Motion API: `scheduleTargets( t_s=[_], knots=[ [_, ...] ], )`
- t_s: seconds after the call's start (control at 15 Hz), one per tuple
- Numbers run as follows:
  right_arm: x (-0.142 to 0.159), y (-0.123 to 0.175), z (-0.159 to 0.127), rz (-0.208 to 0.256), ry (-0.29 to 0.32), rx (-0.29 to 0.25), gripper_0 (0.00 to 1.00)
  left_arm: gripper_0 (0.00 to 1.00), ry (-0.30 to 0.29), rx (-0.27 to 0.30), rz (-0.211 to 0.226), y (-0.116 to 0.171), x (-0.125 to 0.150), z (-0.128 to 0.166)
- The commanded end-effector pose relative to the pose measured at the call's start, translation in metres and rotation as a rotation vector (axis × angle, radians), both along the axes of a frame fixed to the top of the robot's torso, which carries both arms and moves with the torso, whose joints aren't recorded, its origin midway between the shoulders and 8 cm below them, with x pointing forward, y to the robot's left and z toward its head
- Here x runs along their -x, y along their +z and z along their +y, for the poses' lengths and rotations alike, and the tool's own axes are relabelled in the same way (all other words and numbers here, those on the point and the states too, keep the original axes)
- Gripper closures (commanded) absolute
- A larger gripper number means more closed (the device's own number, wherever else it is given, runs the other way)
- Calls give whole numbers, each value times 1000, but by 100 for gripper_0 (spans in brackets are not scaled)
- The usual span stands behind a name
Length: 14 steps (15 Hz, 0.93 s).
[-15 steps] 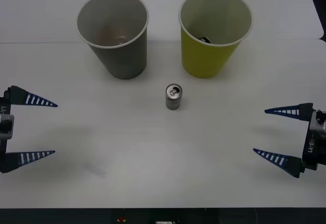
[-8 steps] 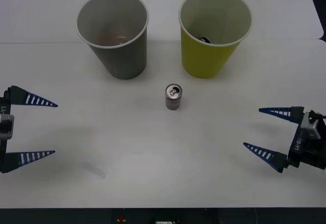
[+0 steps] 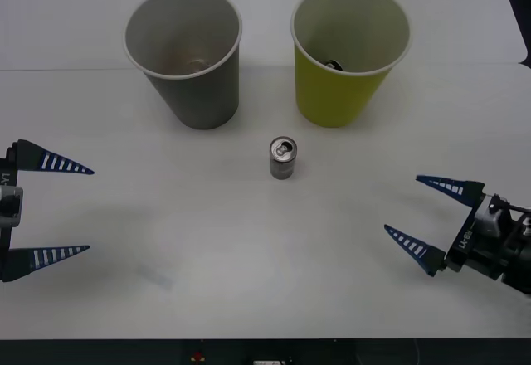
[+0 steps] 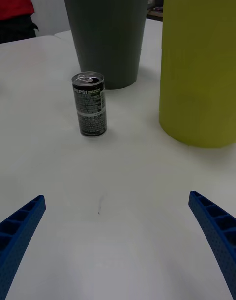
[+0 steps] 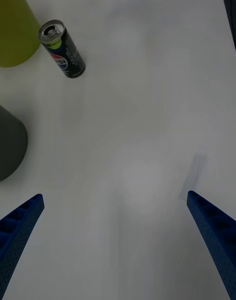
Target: Put the can into the green bin and the plastic bottle into the gray bin
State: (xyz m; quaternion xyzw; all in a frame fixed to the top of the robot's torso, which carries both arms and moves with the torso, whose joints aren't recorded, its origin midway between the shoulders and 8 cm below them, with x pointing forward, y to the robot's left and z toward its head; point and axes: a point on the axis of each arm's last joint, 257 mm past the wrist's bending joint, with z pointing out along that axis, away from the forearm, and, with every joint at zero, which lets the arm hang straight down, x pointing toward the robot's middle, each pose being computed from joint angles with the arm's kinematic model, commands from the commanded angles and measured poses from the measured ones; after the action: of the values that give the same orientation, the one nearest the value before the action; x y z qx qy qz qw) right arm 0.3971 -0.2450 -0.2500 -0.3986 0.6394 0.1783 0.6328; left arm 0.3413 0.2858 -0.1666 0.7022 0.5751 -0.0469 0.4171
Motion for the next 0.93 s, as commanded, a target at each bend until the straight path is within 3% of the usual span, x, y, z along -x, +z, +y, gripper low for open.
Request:
scheduleTargets(
  t_s=[0.07, 0.27, 0.47, 0.93],
  knots=[
    [-10, -11, 15, 4, 10, -60, 0, 0, 0, 0, 0, 0, 0, 0],
    [-18, -17, 36, 21, 47, -127, 0, 0, 0, 0, 0, 0, 0, 0],
    [-29, -20, 55, 24, 70, -157, 0, 0, 0, 0, 0, 0, 0, 0],
    [-54, -14, 93, -14, 72, -155, 0, 0, 0, 0, 0, 0, 0, 0]
  ],
)
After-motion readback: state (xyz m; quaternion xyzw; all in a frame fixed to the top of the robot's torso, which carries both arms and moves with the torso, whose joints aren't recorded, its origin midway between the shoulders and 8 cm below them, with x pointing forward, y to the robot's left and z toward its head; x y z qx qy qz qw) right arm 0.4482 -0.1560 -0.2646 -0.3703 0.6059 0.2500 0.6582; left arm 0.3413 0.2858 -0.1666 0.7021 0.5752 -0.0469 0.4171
